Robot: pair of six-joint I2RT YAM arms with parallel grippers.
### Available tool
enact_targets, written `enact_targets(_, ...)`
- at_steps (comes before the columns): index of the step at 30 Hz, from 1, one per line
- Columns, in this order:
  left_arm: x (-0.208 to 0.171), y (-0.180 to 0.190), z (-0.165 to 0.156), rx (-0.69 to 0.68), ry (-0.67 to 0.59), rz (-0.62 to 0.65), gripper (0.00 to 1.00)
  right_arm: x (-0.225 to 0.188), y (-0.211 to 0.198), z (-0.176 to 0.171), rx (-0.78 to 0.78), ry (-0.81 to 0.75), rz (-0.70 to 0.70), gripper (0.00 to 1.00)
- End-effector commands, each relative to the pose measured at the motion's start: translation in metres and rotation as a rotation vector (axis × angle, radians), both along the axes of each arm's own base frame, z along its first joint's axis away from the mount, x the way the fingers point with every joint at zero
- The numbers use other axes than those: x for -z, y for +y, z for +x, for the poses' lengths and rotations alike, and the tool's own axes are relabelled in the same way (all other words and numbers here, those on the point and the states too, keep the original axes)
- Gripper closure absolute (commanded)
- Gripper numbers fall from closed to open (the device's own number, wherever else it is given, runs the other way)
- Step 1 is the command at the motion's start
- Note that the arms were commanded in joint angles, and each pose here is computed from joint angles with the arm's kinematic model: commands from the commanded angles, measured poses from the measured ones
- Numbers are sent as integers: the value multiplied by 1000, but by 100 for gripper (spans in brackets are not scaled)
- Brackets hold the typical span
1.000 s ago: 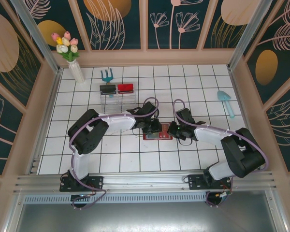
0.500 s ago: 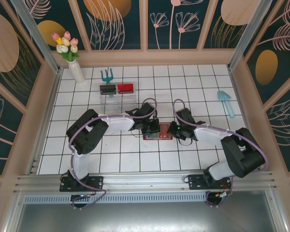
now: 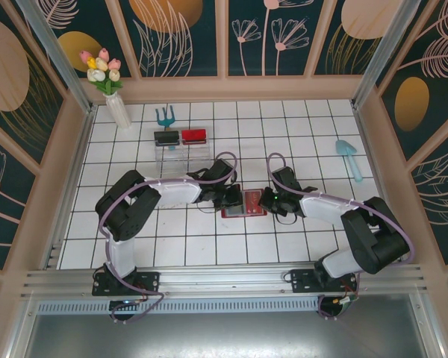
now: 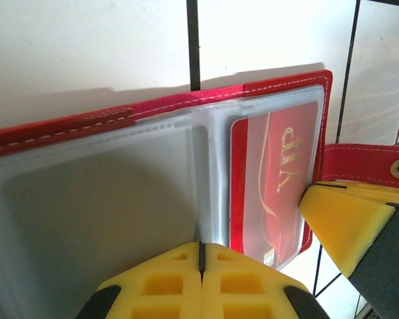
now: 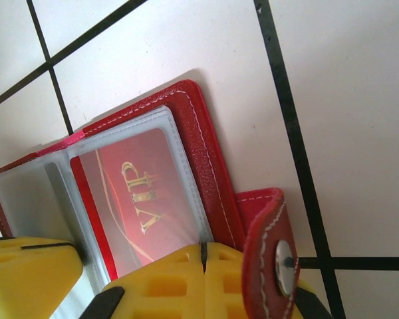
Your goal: Take the credit cards out of the card holder
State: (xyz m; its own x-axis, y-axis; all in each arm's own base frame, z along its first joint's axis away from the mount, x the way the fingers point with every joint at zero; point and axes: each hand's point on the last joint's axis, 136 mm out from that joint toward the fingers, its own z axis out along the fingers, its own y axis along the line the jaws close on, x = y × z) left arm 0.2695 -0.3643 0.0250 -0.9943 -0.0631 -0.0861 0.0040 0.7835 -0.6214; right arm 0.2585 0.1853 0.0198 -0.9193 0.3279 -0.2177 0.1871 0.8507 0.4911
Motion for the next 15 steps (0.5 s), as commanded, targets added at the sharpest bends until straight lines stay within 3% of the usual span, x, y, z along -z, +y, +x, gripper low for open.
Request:
enact_targets(1, -1, 8, -6, 18, 16, 8, 100, 25, -18, -22, 17, 113, -82, 99)
enact_targets(4, -8, -3, -6, 17, 22, -58, 100, 25, -17, -21, 14, 111, -77, 98)
enact_targets(6, -16, -6, -2, 5, 8, -84, 85, 25, -16, -21, 11, 113, -78, 98)
enact_targets(15, -56, -25, 10, 17, -53, -156, 78, 27, -16, -21, 7, 115, -79, 98)
